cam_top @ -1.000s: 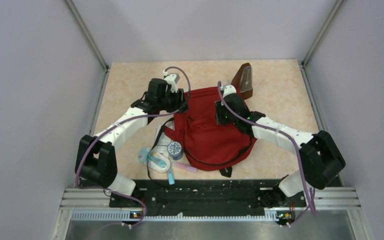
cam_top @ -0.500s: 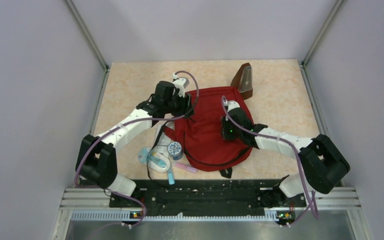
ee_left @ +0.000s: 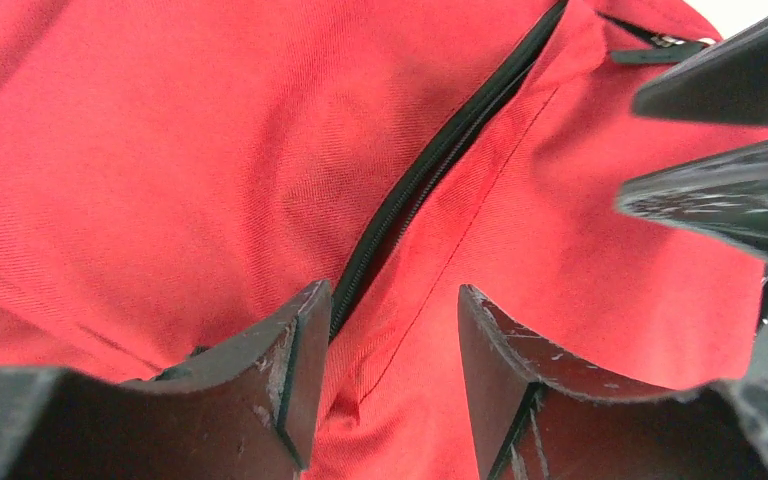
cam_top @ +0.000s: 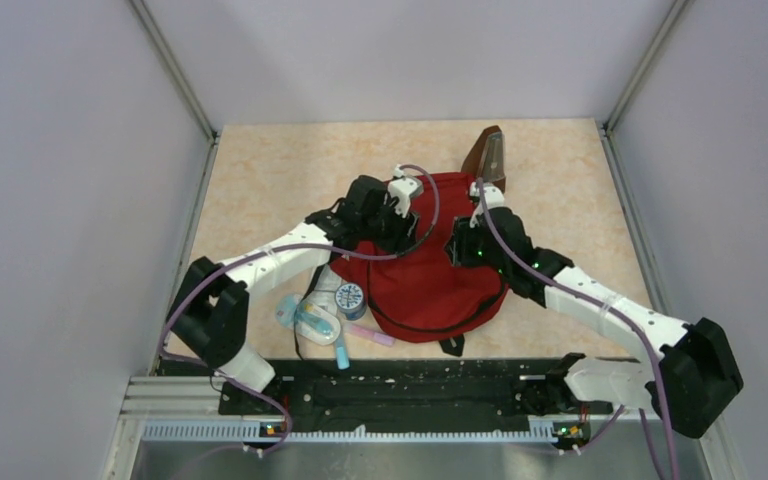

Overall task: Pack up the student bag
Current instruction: Adjust the student bag at the center of the board.

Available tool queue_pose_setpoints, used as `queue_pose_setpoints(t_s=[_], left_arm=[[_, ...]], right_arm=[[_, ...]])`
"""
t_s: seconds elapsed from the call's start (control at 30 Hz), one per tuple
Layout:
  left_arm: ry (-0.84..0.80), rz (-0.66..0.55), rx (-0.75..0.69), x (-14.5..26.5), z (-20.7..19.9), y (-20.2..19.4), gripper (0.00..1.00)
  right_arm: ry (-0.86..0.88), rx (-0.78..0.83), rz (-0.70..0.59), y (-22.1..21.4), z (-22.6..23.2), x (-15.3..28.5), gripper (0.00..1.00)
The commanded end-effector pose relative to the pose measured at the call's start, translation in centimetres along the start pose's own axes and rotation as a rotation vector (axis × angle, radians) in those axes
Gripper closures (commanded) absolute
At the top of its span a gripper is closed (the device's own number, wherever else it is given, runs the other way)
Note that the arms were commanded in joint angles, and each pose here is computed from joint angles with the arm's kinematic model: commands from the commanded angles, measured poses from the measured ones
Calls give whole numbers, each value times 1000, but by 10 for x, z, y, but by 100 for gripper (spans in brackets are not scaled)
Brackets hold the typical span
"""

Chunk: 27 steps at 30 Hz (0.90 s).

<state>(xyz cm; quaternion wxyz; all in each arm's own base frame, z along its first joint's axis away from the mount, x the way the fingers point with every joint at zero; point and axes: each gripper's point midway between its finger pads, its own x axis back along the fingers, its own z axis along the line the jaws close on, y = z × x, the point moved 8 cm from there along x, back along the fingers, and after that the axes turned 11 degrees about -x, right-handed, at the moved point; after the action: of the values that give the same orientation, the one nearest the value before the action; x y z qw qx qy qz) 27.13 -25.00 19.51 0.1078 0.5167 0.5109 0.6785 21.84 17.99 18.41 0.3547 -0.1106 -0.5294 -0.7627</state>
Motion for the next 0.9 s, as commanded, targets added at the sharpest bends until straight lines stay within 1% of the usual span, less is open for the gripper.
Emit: queue_pose_setpoints(t_s=[0.0,0.07,0.13,0.23,0.3,0.37,0.5,0.53,0.67,0.7,0.8,0.87], left_arm=[[-54,-6,22,-19,2,2,46],[-70,5,17,-22,-3,-2,48],[-79,10,12,-21,-8,-5,53],[-85,23,32,-20,-13,-12,66],[-64,65,65,-20,-18,-21,76],[-56,103,78,-21,-28,-28,79],[-85,137,70,-22,-49,-30,79],[-83,142,80,-21,-51,-30,79],[-68,122,102,-17,-54,-24,78],[-65,116,99,-16,-55,-22,77],[-49,94,94,-13,-54,-14,71],[-16,69,82,-10,-51,-7,63]], right_arm=[[-22,-8,-117,43,14,2,59],[-41,-13,-132,52,14,-9,59],[-32,-11,-150,59,15,-22,59],[-17,8,-132,60,18,-41,59],[12,17,-102,55,19,-49,61],[21,20,-76,44,16,-53,62],[-3,-9,-5,13,-1,-50,64],[7,-26,-10,8,-2,-50,65],[4,-82,45,-27,-19,-52,66],[-13,-98,66,-35,-23,-53,68],[-62,-150,87,-53,-31,-52,72],[-72,-175,75,-63,-35,-48,72]])
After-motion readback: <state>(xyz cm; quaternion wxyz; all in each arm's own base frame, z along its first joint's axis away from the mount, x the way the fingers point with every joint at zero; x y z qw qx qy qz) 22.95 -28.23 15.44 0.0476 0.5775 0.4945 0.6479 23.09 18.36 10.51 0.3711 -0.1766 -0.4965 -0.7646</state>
